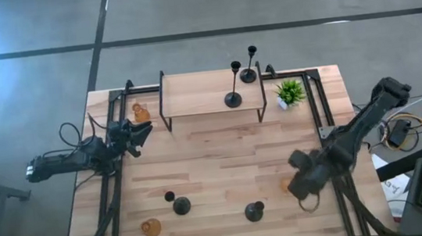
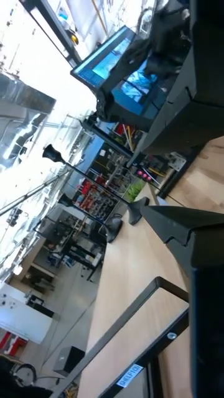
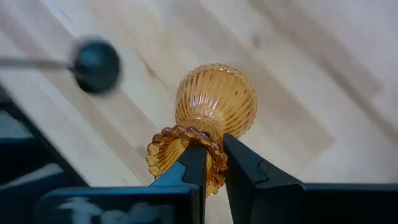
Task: Pick & Place candle stick holders
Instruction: Put the bottom right yellow glass candle holder on the shelf
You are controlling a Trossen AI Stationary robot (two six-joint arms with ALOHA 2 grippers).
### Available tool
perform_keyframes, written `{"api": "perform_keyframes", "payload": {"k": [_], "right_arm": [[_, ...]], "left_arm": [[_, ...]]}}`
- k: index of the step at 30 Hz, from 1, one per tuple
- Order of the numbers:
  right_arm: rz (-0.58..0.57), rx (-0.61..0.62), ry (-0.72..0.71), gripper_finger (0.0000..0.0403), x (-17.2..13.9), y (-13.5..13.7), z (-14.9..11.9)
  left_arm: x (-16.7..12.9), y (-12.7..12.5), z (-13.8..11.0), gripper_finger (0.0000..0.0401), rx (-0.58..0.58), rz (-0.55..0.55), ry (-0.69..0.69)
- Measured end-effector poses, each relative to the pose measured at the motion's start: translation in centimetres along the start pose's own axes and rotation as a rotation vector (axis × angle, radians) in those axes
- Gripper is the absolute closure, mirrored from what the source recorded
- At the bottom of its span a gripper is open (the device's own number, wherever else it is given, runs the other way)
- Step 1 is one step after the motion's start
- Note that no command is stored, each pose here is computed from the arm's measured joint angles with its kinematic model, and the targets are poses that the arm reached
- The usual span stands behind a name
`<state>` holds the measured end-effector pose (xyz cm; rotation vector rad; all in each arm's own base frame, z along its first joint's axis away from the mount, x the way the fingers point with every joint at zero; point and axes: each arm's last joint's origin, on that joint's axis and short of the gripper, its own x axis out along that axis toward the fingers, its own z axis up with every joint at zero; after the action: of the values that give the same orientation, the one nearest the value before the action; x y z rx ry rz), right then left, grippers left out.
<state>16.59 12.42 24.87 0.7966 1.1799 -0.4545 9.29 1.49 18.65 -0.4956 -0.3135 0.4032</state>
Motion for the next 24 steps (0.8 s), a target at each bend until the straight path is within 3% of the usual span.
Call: {"api": "perform_keyframes", "payload": {"k": [6, 10, 16, 24], "right_arm": [[0.101, -0.042, -0.107, 0.0378, -3.2, -1.2, 5.6], [0.147, -0.108, -0.113, 0.0379, -4.8, -1.3, 9.4], [0.160, -0.278, -0.103, 0.0379, -6.5, 0.0, 14.6], [0.144, -0.470, -0.088, 0.0379, -7.1, 2.9, 20.2]], "left_arm": [[0.1, -0.7, 1.1, 0.0252, 0.042, -0.047, -0.004], [0.3, -1.5, 2.1, 0.0252, 0.090, -0.080, 0.064], [1.7, -3.4, 3.8, 0.0252, 0.186, -0.102, 0.246], [5.6, -6.9, 6.5, 0.0252, 0.369, -0.117, 0.331]]}}
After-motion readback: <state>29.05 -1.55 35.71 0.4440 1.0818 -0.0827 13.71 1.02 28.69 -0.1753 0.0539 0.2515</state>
